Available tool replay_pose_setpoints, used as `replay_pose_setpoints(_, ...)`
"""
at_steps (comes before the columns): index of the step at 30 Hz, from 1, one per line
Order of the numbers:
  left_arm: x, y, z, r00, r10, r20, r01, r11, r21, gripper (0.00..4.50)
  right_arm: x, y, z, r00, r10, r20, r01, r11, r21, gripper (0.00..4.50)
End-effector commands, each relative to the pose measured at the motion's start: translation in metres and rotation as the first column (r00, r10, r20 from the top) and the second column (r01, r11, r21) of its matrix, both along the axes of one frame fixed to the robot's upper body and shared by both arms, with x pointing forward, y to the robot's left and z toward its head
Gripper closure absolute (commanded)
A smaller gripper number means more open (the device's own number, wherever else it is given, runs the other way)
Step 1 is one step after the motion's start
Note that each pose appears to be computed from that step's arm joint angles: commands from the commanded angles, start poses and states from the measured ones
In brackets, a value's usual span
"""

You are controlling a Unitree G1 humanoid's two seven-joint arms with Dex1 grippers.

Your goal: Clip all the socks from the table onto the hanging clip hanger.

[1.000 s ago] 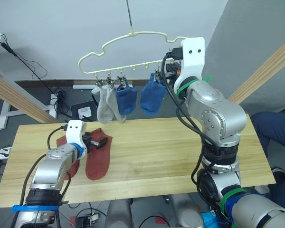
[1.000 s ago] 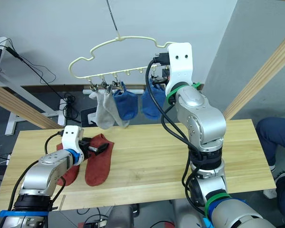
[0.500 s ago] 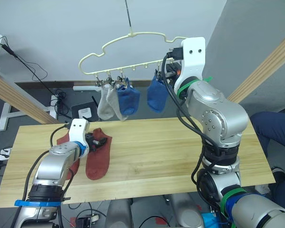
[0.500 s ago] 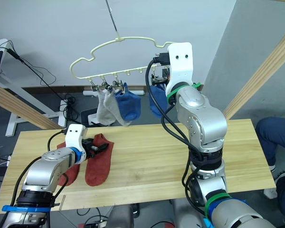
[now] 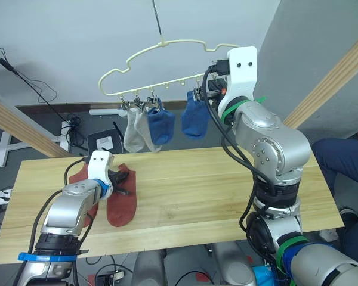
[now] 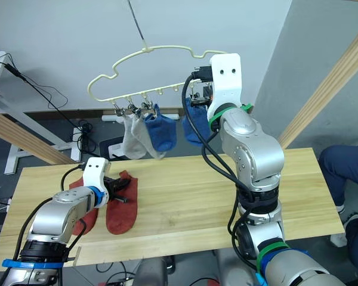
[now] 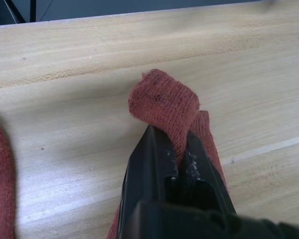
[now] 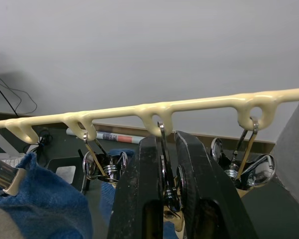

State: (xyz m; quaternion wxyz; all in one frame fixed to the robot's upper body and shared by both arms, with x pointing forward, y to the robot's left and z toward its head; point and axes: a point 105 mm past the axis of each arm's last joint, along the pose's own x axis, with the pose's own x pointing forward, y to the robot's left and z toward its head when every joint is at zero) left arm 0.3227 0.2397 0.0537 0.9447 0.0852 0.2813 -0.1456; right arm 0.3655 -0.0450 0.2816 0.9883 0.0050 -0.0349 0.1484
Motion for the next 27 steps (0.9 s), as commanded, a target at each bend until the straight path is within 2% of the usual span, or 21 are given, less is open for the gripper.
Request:
replay_pose_setpoints(1, -0.011, -0.034, 0.003, 0.993, -0.118, -0.008, 0.116, 0.984, -0.134, 4.47, -0.007, -0.003, 0.015, 0.998, -0.006, 0.061, 0.005, 0.999, 0.031, 4.37)
replay_pose_setpoints(4, -0.012, -0.047, 0.013, 0.986, -0.166, 0.022, 0.167, 0.969, -0.181, 4.47, -0.007, -0.003, 0.015, 0.998, -0.007, 0.061, 0.005, 0.999, 0.033, 4.37)
replay_pose_setpoints(7, -0.014, -0.082, 0.036, 0.954, -0.289, 0.079, 0.3, 0.917, -0.262, 4.47, -0.006, -0.002, 0.015, 0.998, -0.005, 0.061, 0.003, 0.999, 0.035, 4.37)
replay_pose_setpoints(11, -0.011, -0.112, 0.062, 0.917, -0.365, 0.158, 0.398, 0.863, -0.312, 4.47, -0.006, -0.003, 0.016, 0.998, -0.006, 0.061, 0.004, 0.999, 0.037, 4.37)
replay_pose_setpoints(18, 0.004, -0.154, 0.096, 0.856, -0.441, 0.268, 0.511, 0.8, -0.316, 4.47, -0.005, -0.002, 0.018, 0.998, -0.004, 0.061, 0.002, 0.999, 0.042, 4.37)
replay_pose_setpoints(27, 0.028, -0.204, 0.124, 0.801, -0.468, 0.373, 0.586, 0.74, -0.331, 4.47, -0.005, -0.001, 0.019, 0.998, -0.003, 0.063, 0.0, 0.999, 0.047, 4.37)
